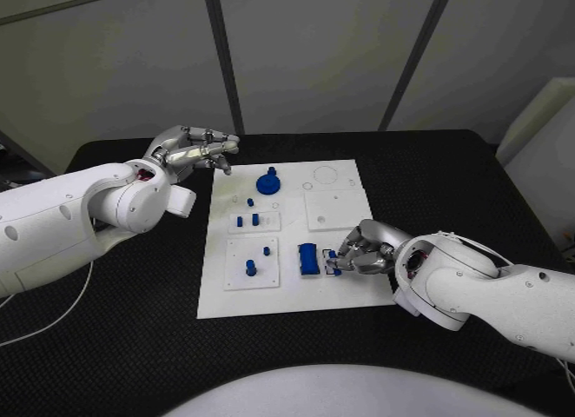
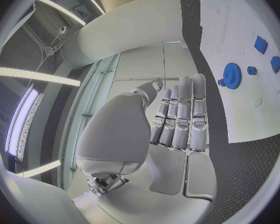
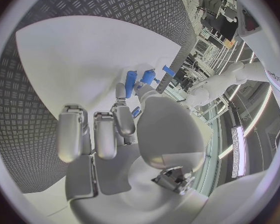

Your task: Assemble the parts on the task board

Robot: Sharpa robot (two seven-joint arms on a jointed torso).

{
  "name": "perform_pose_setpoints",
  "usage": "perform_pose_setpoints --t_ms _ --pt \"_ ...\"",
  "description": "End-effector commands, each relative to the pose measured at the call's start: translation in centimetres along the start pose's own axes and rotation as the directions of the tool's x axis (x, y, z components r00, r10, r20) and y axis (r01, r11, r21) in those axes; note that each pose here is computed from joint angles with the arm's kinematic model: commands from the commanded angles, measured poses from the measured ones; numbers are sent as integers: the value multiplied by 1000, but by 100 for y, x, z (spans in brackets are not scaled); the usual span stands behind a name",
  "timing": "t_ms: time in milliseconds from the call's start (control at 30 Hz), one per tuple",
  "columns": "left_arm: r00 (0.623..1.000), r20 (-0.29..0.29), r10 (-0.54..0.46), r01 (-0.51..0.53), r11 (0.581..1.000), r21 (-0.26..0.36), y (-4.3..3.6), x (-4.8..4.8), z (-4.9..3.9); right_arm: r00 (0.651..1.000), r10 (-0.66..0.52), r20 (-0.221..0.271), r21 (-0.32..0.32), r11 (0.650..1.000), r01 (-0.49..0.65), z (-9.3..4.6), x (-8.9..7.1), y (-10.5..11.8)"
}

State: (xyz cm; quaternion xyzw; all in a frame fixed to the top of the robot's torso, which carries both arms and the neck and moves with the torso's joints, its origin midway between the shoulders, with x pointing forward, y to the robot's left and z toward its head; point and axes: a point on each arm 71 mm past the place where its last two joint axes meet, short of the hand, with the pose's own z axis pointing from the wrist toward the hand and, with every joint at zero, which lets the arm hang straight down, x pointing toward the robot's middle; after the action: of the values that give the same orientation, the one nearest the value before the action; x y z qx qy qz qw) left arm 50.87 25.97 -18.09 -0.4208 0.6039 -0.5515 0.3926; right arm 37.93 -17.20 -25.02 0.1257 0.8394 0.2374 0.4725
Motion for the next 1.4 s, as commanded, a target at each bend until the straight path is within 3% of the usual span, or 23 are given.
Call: perform_pose_setpoints --t_ms 33,1100,1400 --pt "1000 -8 0 0 1000 9 -18 11 2 1000 -18 -17 1 1000 18 14 15 20" --pt "1000 -9 0 0 1000 5 -14 7 6 999 -27 29 -13 1000 27 54 -5 43" --pt "1000 -8 0 0 1000 5 -13 5 6 998 -59 25 -81 995 60 -33 -55 -5"
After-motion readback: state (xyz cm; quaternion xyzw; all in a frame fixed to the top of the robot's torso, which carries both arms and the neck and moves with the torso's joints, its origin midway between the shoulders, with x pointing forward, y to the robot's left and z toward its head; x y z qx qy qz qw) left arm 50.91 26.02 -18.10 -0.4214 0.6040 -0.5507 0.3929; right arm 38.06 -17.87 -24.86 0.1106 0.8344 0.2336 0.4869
